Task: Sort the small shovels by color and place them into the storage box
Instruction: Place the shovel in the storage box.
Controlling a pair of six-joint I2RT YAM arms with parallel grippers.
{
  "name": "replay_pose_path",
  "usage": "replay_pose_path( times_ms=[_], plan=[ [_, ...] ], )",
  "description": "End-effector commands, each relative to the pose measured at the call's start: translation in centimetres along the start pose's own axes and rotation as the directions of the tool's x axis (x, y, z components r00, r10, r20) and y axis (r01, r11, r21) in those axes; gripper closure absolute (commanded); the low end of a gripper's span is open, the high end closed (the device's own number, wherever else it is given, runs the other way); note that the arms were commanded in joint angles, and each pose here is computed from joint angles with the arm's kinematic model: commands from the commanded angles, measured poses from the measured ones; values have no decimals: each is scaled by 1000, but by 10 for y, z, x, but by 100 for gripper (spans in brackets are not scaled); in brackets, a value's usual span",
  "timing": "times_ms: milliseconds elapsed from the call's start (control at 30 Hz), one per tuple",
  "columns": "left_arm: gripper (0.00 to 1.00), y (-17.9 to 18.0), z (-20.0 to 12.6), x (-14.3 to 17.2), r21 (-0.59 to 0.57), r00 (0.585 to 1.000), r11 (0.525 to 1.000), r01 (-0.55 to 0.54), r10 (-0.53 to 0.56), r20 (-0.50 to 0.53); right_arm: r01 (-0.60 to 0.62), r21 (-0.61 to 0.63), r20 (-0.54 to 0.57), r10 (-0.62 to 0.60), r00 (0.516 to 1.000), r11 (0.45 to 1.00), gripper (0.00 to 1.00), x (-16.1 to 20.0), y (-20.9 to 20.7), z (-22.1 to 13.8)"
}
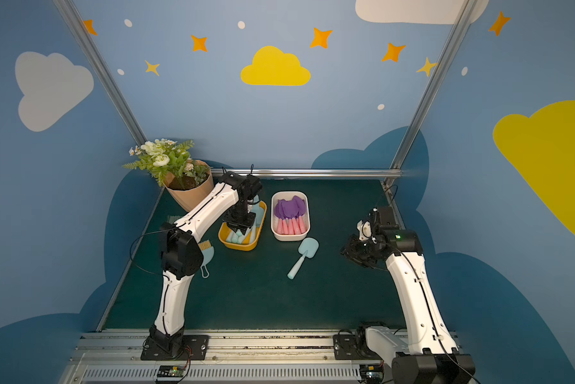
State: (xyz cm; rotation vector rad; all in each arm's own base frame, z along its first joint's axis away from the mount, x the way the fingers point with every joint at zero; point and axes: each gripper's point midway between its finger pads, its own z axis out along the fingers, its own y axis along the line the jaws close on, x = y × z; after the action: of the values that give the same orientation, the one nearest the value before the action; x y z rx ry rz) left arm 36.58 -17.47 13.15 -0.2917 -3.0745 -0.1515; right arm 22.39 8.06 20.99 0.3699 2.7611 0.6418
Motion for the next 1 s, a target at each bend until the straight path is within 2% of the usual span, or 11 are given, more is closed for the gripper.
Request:
replay_pose_path(
  times_ms=[0, 500, 967],
  plan=[
    [98, 0, 11, -1, 15, 1000, 1000, 0, 0, -31, 4, -4, 3, -4, 1000, 1000, 61, -1, 0, 1],
    [98, 2, 45, 1, 7, 995, 1000, -11, 12, -100, -2, 13, -12, 2, 1000, 1000, 61, 1, -5, 6],
    [97, -5, 59, -8, 12, 992, 999, -48, 49, -113, -8, 19, -20, 8, 1000, 1000, 61, 0, -7, 10]
  ],
)
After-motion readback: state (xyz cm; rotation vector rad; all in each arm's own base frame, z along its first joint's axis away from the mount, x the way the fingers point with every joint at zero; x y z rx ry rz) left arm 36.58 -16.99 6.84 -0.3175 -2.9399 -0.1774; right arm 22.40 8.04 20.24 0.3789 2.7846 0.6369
